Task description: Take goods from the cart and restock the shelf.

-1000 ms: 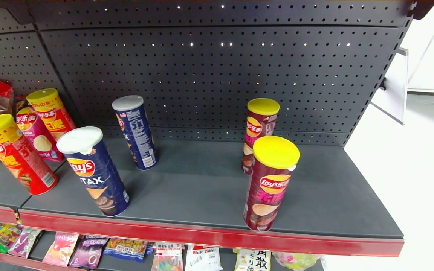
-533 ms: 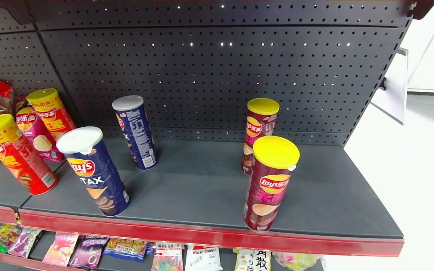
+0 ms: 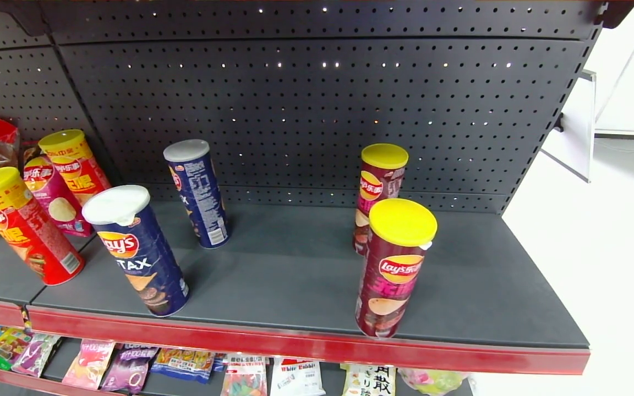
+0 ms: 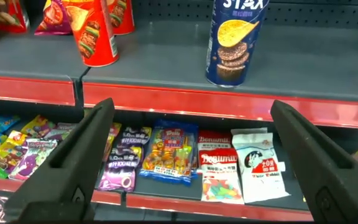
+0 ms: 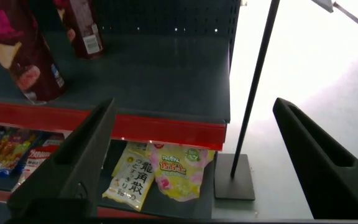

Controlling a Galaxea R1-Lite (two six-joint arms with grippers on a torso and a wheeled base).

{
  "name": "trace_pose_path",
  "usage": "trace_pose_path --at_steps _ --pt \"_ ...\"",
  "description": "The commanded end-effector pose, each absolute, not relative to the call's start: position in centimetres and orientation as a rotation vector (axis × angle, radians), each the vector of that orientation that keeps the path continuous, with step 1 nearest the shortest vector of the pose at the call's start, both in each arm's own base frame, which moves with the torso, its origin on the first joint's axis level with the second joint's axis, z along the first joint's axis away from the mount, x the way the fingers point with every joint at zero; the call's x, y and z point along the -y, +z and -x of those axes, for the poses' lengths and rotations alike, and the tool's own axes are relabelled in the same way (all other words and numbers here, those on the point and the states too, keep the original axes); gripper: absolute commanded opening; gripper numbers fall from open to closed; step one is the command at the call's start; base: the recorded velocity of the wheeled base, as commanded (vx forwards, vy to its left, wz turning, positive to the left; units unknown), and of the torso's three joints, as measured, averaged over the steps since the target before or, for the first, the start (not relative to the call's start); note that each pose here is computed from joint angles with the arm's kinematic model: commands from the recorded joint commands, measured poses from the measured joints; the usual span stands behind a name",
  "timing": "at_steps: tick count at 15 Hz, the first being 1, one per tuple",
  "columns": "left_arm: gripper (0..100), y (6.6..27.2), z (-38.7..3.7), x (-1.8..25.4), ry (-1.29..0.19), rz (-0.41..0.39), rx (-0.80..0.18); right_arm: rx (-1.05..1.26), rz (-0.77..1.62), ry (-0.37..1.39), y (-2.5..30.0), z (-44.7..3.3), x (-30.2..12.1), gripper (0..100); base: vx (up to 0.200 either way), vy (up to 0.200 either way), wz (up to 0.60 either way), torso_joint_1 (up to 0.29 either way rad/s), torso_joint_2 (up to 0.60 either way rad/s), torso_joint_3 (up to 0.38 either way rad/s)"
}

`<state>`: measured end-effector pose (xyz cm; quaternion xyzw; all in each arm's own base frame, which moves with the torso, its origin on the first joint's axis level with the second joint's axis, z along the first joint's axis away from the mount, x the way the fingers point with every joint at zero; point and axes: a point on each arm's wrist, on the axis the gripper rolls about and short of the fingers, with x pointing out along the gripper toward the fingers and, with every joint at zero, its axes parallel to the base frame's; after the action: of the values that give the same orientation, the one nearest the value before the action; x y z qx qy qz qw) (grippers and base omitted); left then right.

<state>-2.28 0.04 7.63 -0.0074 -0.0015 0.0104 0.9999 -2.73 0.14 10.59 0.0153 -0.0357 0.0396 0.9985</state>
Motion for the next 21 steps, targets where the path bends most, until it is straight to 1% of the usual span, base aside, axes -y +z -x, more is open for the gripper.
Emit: trace_pose_path --at_steps 1,2,3,6,9,10,11,13,17,21 --pt "100 7.6 2.3 0.0 0.021 0.015 0.005 -0.021 -0.170 0.101 22.6 -2.4 -0.2 100 0.000 0.000 0.00 0.000 0.00 0.000" --pt "100 7.6 2.3 0.0 0.021 0.015 0.005 -0.103 -0.145 0.105 23.4 -5.1 -0.3 100 0.000 0.000 0.00 0.000 0.00 0.000" --pt "100 7.6 2.3 0.0 0.021 0.014 0.005 -0.247 -0.069 0.181 22.3 -8.4 -0.9 100 0.000 0.000 0.00 0.000 0.00 0.000" --pt "100 7.6 2.3 0.0 0.021 0.014 0.005 -0.483 -0.041 0.270 20.3 -14.6 -2.8 100 0.000 0.000 0.00 0.000 0.00 0.000" --pt "100 7.6 2.3 0.0 0.021 0.015 0.005 -0.551 -0.028 0.280 18.6 -18.2 -3.8 100 0.000 0.000 0.00 0.000 0.00 0.000" --pt "100 7.6 2.3 0.0 0.021 0.015 0.005 -0.555 0.001 0.277 18.0 -19.2 -5.1 100 0.000 0.000 0.00 0.000 0.00 0.000" --pt "100 7.6 2.3 0.0 0.021 0.015 0.005 -0.586 0.014 0.236 17.0 -20.2 -5.6 100 0.000 0.000 0.00 0.000 0.00 0.000" --pt "100 7.6 2.3 0.0 0.021 0.015 0.005 -0.601 0.024 0.247 16.0 -20.7 -6.9 100 0.000 0.000 0.00 0.000 0.00 0.000" --pt "100 7.6 2.3 0.0 0.021 0.015 0.005 -0.647 0.032 0.259 14.8 -21.4 -7.6 100 0.000 0.000 0.00 0.000 0.00 0.000" --pt "100 7.6 2.3 0.0 0.021 0.014 0.005 -0.668 0.071 0.344 14.3 -20.7 -9.5 100 0.000 0.000 0.00 0.000 0.00 0.000"
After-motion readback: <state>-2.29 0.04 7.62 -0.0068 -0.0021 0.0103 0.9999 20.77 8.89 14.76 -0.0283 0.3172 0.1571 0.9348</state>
